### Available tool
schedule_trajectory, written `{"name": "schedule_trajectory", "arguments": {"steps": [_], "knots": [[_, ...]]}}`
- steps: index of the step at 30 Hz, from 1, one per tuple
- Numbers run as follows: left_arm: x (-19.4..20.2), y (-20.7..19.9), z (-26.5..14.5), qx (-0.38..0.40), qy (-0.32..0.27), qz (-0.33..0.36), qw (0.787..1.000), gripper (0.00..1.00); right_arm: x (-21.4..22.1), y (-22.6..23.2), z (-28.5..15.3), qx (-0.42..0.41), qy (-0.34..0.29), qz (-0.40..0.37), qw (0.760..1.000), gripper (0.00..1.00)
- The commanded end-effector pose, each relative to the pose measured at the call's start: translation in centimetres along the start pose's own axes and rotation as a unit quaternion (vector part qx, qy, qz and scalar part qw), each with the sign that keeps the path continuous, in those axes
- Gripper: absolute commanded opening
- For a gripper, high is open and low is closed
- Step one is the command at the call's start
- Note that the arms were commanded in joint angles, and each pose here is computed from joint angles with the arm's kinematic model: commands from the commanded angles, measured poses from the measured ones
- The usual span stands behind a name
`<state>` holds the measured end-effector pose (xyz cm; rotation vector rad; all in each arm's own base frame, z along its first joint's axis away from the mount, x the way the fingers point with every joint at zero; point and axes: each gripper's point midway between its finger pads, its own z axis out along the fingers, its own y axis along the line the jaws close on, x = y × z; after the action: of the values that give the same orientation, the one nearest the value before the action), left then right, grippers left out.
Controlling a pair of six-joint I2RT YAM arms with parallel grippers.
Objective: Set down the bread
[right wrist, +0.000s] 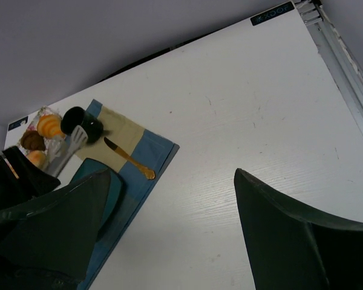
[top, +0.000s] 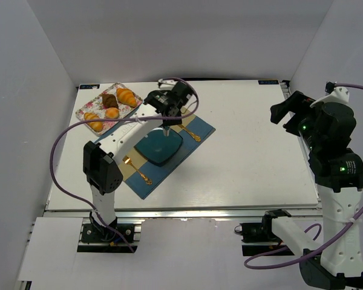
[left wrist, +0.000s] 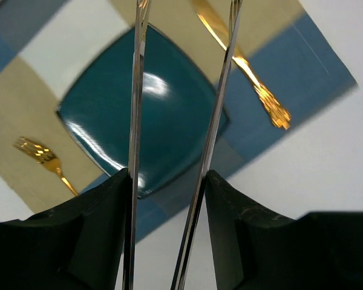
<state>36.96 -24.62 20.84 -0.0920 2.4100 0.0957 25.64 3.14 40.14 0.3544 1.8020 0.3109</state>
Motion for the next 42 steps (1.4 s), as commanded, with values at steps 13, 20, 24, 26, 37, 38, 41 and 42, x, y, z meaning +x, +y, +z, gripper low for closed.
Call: {"name": "schedule_trajectory", "arguments": {"steps": [13, 20, 24, 26, 37, 38, 41, 42], "knots": [[-7.0, 13.6, 0.3, -0.126, -0.064, -0.234, 0.962, 0.61, 0.6, 5.8, 1.2, -0.134, 0.048, 0.069, 0.987, 0.89], [-10.4, 16.4, 3.3, -0.135, -0.059, -0.274, 0.950, 0.61, 1.6, 5.4, 3.5, -0.118, 0.062, 0.050, 0.990, 0.89], [-11.2, 16.7, 6.9, -0.121, -0.040, -0.294, 0.947, 0.61, 2.0, 5.7, 4.1, -0.118, 0.073, 0.048, 0.989, 0.89], [-11.0, 16.3, 8.3, -0.106, -0.028, -0.299, 0.948, 0.61, 1.9, 5.8, 4.4, -0.119, 0.076, 0.051, 0.989, 0.89], [-10.6, 12.7, 16.1, -0.047, 0.013, -0.319, 0.947, 0.60, 1.0, 4.4, 7.3, -0.068, 0.064, 0.014, 0.996, 0.89], [-10.5, 12.5, 16.6, -0.046, 0.015, -0.319, 0.946, 0.60, 1.1, 4.2, 7.5, -0.066, 0.065, 0.013, 0.996, 0.89], [-10.0, 12.5, 17.4, -0.047, 0.021, -0.321, 0.946, 0.60, 1.5, 4.1, 7.8, -0.063, 0.071, 0.011, 0.995, 0.89], [-9.8, 12.6, 17.5, -0.048, 0.021, -0.322, 0.945, 0.60, 1.6, 4.0, 7.9, -0.063, 0.072, 0.010, 0.995, 0.89]]}}
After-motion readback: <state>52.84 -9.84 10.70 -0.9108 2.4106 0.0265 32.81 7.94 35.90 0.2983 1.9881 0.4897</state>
